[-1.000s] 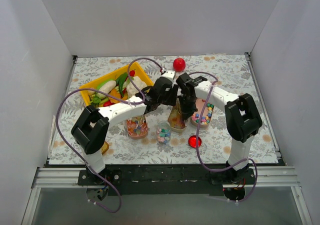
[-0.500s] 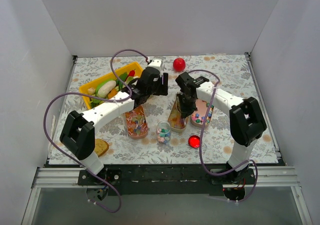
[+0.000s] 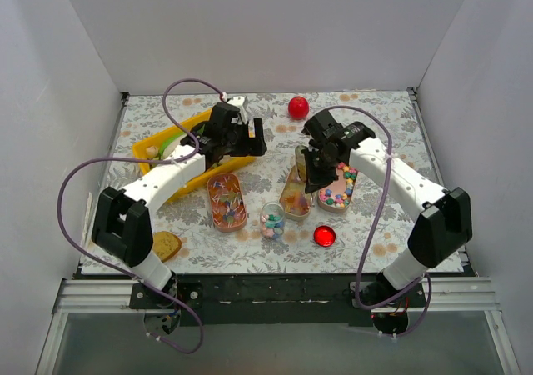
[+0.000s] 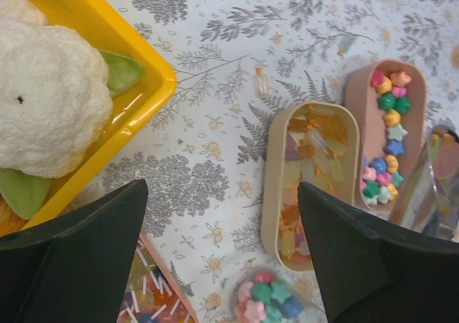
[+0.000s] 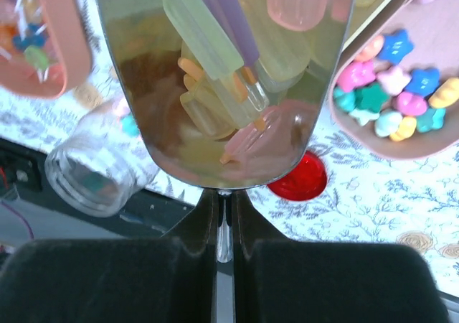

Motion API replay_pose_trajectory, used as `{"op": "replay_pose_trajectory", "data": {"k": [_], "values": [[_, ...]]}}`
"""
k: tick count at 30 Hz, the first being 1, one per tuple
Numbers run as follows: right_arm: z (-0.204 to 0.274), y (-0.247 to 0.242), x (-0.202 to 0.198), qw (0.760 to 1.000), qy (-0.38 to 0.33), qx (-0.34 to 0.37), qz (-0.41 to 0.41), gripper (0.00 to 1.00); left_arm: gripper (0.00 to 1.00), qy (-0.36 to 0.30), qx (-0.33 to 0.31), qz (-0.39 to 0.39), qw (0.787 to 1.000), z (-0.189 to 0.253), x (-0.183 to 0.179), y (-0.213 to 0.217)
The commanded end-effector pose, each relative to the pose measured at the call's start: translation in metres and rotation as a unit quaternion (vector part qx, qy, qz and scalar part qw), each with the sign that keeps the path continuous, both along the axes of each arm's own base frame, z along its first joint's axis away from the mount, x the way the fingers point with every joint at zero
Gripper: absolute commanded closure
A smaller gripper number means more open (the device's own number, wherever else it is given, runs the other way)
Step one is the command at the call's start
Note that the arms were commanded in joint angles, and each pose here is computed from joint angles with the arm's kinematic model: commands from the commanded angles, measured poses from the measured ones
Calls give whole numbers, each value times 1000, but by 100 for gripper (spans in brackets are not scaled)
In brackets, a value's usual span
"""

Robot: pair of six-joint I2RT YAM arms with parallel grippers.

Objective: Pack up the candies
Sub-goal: Scoop the fake candies from the storage box, then place the fake candies in the packing bottle.

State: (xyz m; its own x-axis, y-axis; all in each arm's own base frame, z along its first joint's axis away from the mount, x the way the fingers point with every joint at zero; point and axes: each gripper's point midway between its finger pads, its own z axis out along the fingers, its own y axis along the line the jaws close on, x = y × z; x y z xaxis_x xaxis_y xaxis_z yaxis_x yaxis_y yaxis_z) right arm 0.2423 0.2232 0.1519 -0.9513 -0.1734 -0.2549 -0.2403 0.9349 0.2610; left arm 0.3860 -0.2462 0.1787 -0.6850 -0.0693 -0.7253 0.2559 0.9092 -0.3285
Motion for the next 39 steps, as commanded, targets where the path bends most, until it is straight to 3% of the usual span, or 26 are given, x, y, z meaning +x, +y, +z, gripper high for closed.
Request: {"op": "replay_pose_trajectory", "data": {"k": [1,4,8,18,29,39], "values": [[32,10,-36,999,-3,18,50,99,11,-32,-55,-52,997,54,-28,-10],[37,16,-59,998,11,17,65,99,2,-30,-58,-48,997,60,-34,-6],[47,24,-83,997,26,25,75,99,2,-23,-65,-57,996,68,-51,-1],[61,39,-137,988,79,43,125,99,2,44,-182,-174,967,64,-165,-5],[69,44,-170,974,126,55,177,99,2,25,-180,-201,963,48,-200,-13],[73,47,-177,970,133,59,194,99,2,39,-137,-178,974,14,-202,-10]]}}
